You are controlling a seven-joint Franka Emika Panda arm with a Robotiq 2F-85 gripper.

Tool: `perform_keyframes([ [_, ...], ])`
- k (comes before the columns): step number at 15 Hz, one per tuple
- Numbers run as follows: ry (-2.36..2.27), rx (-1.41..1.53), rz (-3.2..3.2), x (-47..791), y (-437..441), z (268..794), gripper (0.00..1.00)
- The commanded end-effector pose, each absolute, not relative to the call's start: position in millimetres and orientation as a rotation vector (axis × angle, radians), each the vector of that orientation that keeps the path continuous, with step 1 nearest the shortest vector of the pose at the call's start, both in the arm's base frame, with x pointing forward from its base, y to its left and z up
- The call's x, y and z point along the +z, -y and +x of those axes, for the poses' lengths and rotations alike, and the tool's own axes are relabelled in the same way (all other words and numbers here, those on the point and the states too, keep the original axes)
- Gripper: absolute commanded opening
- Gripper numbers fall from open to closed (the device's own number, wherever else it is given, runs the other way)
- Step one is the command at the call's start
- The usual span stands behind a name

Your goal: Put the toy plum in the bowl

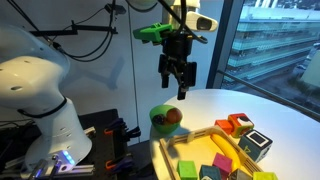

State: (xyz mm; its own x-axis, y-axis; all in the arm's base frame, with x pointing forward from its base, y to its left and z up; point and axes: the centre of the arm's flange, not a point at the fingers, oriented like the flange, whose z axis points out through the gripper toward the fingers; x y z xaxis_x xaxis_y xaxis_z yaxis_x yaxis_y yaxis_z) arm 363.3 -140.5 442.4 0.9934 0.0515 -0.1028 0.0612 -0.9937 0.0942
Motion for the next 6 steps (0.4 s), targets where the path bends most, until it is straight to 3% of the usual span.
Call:
perform_keyframes([
  [1, -0.049, -0.116, 3.066, 462.9, 143.9, 351.5, 1.0],
  [6, -0.058, -0.108, 3.048, 458.5, 145.5, 353.0, 1.0],
])
